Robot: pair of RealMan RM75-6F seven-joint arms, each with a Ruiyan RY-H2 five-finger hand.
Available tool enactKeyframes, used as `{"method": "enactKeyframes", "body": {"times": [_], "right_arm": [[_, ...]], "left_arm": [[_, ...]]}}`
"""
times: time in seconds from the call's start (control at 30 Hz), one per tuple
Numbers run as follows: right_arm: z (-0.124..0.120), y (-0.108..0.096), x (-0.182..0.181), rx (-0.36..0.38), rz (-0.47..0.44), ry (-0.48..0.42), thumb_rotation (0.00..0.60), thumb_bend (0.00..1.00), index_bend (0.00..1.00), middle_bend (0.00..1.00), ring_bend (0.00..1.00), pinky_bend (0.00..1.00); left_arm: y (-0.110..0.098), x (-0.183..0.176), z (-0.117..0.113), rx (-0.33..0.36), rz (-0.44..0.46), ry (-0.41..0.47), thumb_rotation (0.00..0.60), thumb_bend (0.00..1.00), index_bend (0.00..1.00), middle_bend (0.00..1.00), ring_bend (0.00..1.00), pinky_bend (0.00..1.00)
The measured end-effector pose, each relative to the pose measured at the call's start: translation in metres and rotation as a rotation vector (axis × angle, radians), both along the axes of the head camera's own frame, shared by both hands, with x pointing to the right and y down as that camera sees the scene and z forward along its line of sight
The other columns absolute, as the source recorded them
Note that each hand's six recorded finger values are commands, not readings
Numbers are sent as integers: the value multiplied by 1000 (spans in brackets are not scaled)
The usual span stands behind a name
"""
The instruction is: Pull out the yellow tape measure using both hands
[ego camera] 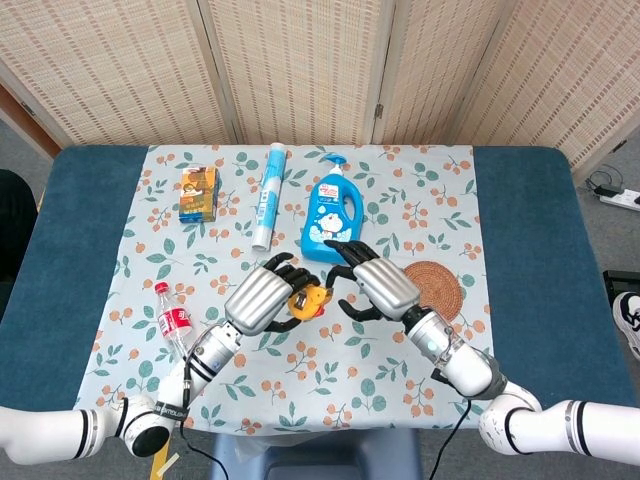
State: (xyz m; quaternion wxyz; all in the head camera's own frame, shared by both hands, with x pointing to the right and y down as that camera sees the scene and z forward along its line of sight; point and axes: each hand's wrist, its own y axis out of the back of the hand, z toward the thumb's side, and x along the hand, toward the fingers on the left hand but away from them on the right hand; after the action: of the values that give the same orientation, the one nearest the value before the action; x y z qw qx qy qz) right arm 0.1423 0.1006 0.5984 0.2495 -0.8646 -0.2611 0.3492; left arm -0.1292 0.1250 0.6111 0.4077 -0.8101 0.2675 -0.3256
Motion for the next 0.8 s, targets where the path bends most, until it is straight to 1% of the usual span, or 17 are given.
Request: {"method": "enactKeyframes", "body": {"times": [0.27, 0.4, 0.5, 0.8], "right_arm": [[2, -1, 0, -3, 14, -4, 600, 475, 569, 113, 58, 0], [3, -2, 2, -2, 25, -2, 600, 475, 607, 138, 71, 0], [4, -3, 3, 0, 31, 1, 600, 475, 623, 151, 71, 0], [7, -3, 3, 3, 33, 8, 600, 475, 628, 161, 87, 0]], "left_arm": [[-2, -1, 3, -4, -5, -10, 600, 327, 592, 573, 509, 193], [-1, -2, 6, -7, -4, -16, 600, 327, 592, 573, 509, 192], [-1, -2, 8, -8, -3, -19, 600, 327, 592, 573, 510, 192], [-1, -2, 12, -8, -1, -26, 600, 328, 592, 573, 510, 192]]}}
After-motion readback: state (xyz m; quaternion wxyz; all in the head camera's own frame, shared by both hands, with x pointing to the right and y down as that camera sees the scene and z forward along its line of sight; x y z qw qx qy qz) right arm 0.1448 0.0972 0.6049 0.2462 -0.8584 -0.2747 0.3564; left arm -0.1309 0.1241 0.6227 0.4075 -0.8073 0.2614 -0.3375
